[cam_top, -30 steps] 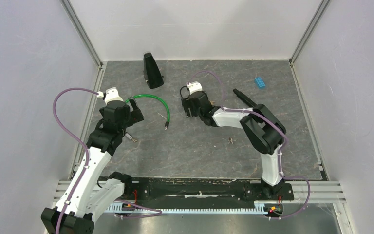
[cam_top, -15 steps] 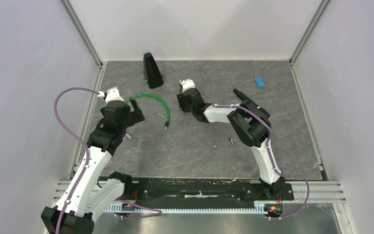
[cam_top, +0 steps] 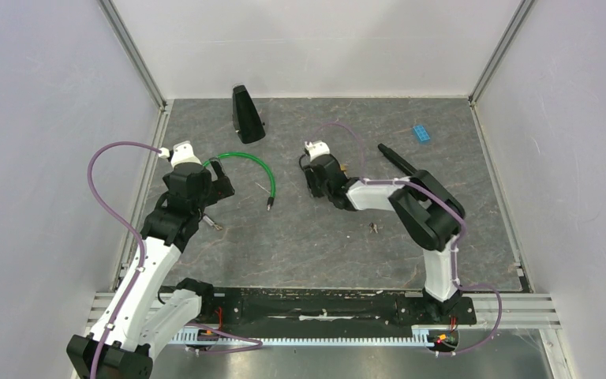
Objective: Unlock with the key
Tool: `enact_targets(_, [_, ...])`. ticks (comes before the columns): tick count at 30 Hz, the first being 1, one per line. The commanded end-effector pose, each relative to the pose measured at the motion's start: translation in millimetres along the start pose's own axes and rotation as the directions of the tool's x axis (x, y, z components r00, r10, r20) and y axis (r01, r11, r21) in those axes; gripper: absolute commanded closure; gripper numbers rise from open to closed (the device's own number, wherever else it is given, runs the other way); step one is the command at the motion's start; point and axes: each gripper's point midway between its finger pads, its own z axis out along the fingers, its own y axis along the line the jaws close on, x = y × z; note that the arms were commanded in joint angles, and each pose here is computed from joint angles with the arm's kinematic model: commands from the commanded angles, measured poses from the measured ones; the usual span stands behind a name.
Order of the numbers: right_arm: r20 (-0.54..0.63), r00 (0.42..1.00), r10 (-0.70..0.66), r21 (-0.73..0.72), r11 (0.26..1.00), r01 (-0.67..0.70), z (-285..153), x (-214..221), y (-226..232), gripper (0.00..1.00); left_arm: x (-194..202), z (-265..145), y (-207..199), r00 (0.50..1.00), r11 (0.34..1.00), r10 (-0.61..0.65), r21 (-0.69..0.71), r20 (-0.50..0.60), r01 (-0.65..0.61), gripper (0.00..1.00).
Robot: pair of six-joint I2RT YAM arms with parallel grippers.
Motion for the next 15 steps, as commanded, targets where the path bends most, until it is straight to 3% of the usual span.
enact_targets(1, [-0.175, 0.983, -0.048, -0.086, 0.996, 0.033, -59, 55, 11, 0.89, -6, 1, -3, 0.999, 1.000, 0.024, 0.018, 0.029, -0.025, 0.01])
enact_targets(5, [-0.288, 0.950, -0.121, -0.130, 0.988, 0.086, -103, 98, 15, 0.88, -7, 1, -3, 0.999, 1.000, 0.022, 0.017, 0.031, -0.023, 0.01])
enact_targets(9, [-0.313, 0.938, -0.150, -0.177, 0.979, 0.098, -135, 120, 36, 0.87, -6, 1, -2, 0.999, 1.000, 0.022, 0.015, 0.032, -0.023, 0.01])
enact_targets(15, [-0.304, 0.942, -0.143, -0.157, 0.983, 0.098, -141, 127, 55, 0.83, -5, 1, -1, 0.999, 1.000, 0.024, 0.009, 0.030, -0.024, 0.01])
